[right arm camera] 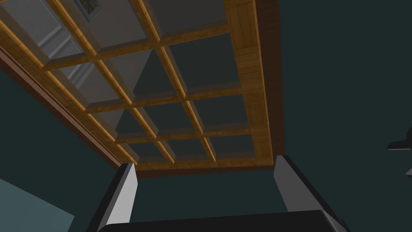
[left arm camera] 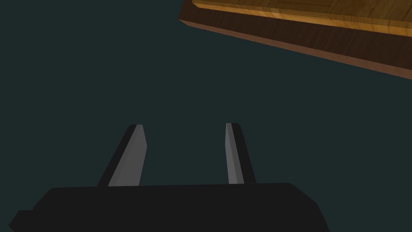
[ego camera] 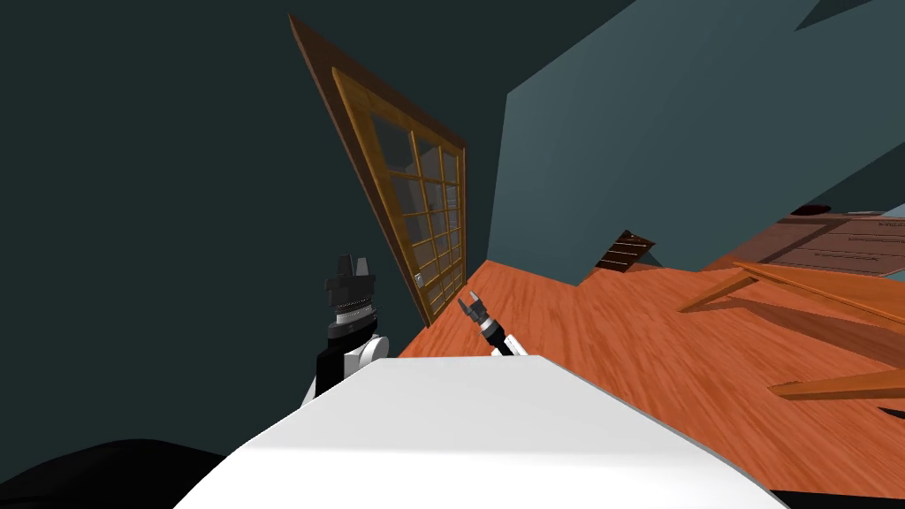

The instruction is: Pull the door open

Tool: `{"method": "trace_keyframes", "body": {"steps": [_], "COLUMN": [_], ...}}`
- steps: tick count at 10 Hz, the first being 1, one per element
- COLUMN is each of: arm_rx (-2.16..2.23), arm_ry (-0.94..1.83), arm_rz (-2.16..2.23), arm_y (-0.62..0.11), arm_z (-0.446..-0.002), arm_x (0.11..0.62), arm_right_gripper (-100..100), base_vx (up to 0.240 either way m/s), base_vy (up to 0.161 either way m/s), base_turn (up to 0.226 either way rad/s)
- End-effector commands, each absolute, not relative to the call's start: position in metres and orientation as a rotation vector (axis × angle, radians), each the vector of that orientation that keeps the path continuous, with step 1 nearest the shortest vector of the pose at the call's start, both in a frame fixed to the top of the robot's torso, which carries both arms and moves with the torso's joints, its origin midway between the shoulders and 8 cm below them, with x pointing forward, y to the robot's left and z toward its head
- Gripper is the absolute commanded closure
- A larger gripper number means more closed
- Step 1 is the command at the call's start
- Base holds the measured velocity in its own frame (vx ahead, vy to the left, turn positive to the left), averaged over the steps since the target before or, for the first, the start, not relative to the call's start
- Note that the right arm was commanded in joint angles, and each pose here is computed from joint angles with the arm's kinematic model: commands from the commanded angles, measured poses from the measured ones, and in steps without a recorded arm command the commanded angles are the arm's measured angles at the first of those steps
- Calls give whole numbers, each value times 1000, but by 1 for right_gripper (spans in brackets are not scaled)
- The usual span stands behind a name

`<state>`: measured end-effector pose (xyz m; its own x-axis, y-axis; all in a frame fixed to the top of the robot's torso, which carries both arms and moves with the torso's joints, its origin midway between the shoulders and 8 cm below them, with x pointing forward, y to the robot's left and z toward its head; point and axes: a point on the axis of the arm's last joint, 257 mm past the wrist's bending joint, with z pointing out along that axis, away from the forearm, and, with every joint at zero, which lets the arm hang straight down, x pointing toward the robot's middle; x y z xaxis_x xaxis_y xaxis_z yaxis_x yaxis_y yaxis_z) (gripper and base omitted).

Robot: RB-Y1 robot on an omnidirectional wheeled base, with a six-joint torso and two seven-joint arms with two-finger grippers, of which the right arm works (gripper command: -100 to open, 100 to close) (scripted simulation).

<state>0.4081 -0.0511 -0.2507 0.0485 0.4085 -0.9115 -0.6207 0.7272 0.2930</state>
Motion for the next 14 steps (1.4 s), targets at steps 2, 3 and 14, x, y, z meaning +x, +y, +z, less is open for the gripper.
{"method": "trace_keyframes", "body": {"steps": [2,3,14], "arm_rx": [-249,-267,-510], "arm_ry": [1322,1329,1393], "arm_rz": [787,785,782], "arm_y": [-41,-37,12], "arm_z": [-264,-269,-333], "arm_x": [404,402,371], "arm_right_gripper": [-100,-100,-100], "base_vx": [68,41,72], "base_vy": [87,59,80], "base_turn": [-85,-51,-74]}}
